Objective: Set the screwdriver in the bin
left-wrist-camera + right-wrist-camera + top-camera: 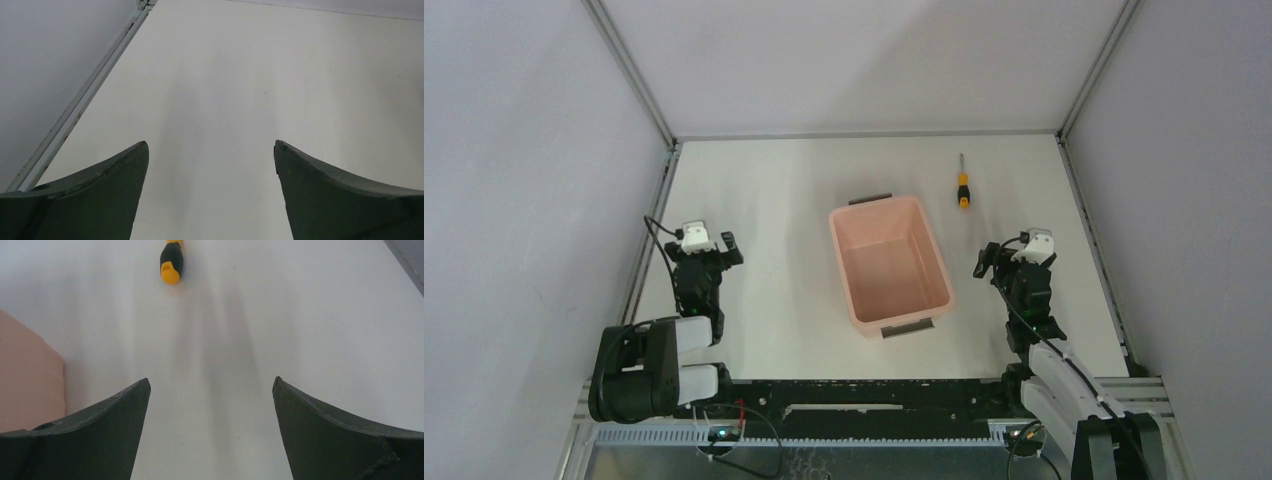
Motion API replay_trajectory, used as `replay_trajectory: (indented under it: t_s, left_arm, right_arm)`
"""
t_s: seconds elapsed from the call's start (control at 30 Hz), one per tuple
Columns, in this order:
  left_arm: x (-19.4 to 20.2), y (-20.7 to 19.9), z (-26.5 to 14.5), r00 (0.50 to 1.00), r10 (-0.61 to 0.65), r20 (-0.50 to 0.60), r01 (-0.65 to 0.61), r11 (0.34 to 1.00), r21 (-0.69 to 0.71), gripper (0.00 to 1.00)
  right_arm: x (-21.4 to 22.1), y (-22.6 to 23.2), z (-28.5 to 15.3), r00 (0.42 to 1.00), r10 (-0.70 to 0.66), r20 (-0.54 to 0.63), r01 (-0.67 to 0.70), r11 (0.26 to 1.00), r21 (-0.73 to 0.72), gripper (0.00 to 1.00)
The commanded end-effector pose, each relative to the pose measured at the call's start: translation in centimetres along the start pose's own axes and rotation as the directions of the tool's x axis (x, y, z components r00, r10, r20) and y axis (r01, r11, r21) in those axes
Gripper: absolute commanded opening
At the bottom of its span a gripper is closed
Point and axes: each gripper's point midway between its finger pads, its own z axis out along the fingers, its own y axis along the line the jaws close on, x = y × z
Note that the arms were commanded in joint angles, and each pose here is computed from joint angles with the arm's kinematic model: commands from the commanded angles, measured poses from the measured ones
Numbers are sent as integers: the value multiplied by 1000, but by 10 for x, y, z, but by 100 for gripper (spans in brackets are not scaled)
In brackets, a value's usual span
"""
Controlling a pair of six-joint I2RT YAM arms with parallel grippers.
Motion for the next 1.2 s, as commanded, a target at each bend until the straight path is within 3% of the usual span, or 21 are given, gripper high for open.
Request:
replay_trajectory:
  t_s: [0.0,0.23,0.4,0.63,0.8,0.9,1.17]
  left_arm:
    - [-25,-2,8,997,-5,71,5,1000,1,100]
    - [-26,-2,9,997,-6,72,6,1000,0,100]
    - [-25,-2,9,997,-5,72,5,1000,-1,100]
    - [-26,-2,9,997,-6,72,6,1000,1,100]
    - [-26,-2,9,997,-6,72,6,1000,0,100]
    - [-25,-2,9,997,-6,72,6,1000,1,100]
    - [-25,-2,9,997,-6,72,6,1000,1,100]
  right_arm:
    - [-36,-3,0,992,77,104,-82,996,35,100]
    - [-105,18,-4,990,106,98,-106,994,-6,100]
    - [-163,58,-5,991,135,-8,-135,982,-134,100]
    - [-219,85,28,984,82,-161,-103,987,-122,100]
    - [-194,74,86,935,14,-355,-14,1000,2,100]
    - [-154,74,127,852,-44,-522,57,998,10,100]
    - [-87,73,202,737,-52,-674,91,996,22,100]
